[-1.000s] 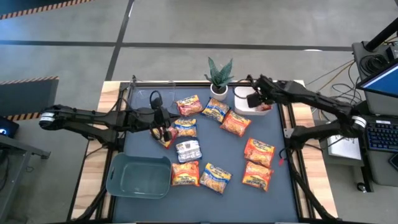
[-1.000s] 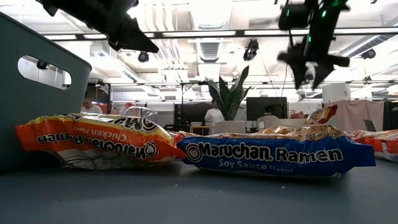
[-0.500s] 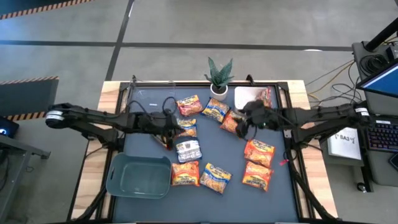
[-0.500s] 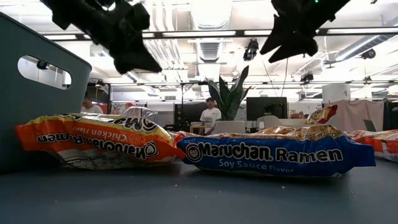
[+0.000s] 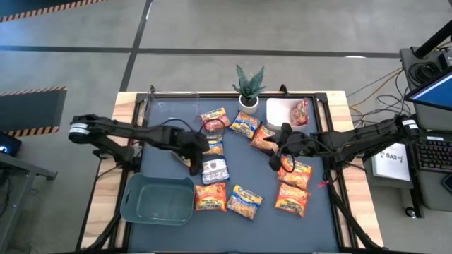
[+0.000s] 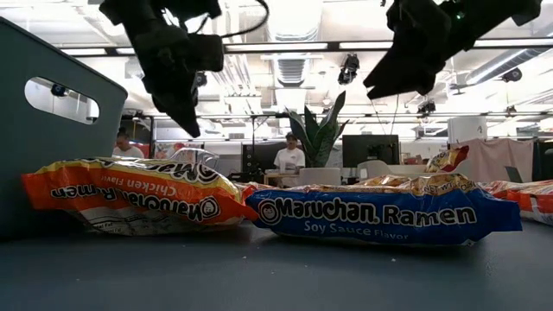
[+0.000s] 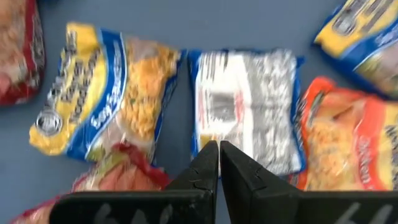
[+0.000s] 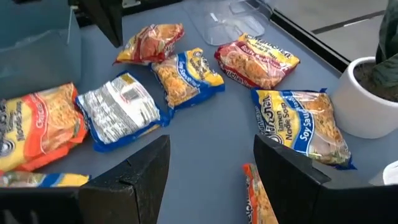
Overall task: Sort Maruchan noodles
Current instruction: Put the blue noodle pack into the blue bin
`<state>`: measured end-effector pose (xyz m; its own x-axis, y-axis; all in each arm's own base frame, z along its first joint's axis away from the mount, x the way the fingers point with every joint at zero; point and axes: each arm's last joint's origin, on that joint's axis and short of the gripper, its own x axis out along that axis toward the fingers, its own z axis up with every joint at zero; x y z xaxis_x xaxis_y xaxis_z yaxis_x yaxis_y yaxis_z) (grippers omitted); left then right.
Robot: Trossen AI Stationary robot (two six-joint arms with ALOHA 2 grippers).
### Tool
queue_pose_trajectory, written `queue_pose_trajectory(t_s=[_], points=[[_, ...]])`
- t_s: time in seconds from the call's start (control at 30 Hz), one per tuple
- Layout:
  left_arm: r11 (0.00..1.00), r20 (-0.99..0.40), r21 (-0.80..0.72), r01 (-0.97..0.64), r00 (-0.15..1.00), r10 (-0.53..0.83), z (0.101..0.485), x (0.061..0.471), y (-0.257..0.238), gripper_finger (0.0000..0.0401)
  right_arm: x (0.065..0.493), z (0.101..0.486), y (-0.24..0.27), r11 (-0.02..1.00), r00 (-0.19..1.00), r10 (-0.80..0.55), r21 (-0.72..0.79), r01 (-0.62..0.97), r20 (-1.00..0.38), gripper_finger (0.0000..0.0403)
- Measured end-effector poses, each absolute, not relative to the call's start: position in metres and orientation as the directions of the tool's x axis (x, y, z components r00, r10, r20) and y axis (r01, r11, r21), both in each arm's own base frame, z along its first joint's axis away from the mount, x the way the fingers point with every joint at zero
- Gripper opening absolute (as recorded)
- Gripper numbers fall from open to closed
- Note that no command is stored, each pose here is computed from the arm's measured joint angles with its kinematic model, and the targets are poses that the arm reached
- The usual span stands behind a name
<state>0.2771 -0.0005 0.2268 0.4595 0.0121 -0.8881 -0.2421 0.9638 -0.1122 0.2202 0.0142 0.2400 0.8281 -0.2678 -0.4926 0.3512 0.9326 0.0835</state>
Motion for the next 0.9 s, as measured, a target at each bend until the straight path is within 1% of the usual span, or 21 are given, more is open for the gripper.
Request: queue_pose_trajectory(t_s=[0.2, 0.43, 0.6, 0.7, 0.9], points=[[0.967, -0.952, -0.067, -0.246, 0.307, 0.012, 0.22, 0.287, -0.001, 0.0, 0.22, 0.239, 0.014, 0.945, 0.829, -0.268, 0.033, 0.325, -0.492, 0.0219], [0.974, -0.952, -0.104, -0.202, 0.303, -0.039, 0.22, 0.299, -0.012, 0.0, 0.219, 0.241, 0.014, 0.955, 0.834, -0.267, -0.019, 0.295, -0.483, 0.0219], [0.982, -0.955, -0.109, -0.155, 0.291, -0.06, 0.217, 0.308, -0.025, 0.0, 0.223, 0.246, 0.014, 0.956, 0.864, -0.264, 0.001, 0.292, -0.429, 0.0219], [0.986, -0.957, -0.107, -0.131, 0.281, -0.067, 0.212, 0.312, -0.034, 0.0, 0.223, 0.246, 0.014, 0.952, 0.866, -0.264, 0.029, 0.304, -0.425, 0.0219], [0.99, -0.979, -0.086, -0.108, 0.195, -0.064, 0.192, 0.316, -0.041, 0.0, 0.224, 0.247, 0.015, 0.949, 0.871, -0.263, 0.054, 0.312, -0.415, 0.0219]])
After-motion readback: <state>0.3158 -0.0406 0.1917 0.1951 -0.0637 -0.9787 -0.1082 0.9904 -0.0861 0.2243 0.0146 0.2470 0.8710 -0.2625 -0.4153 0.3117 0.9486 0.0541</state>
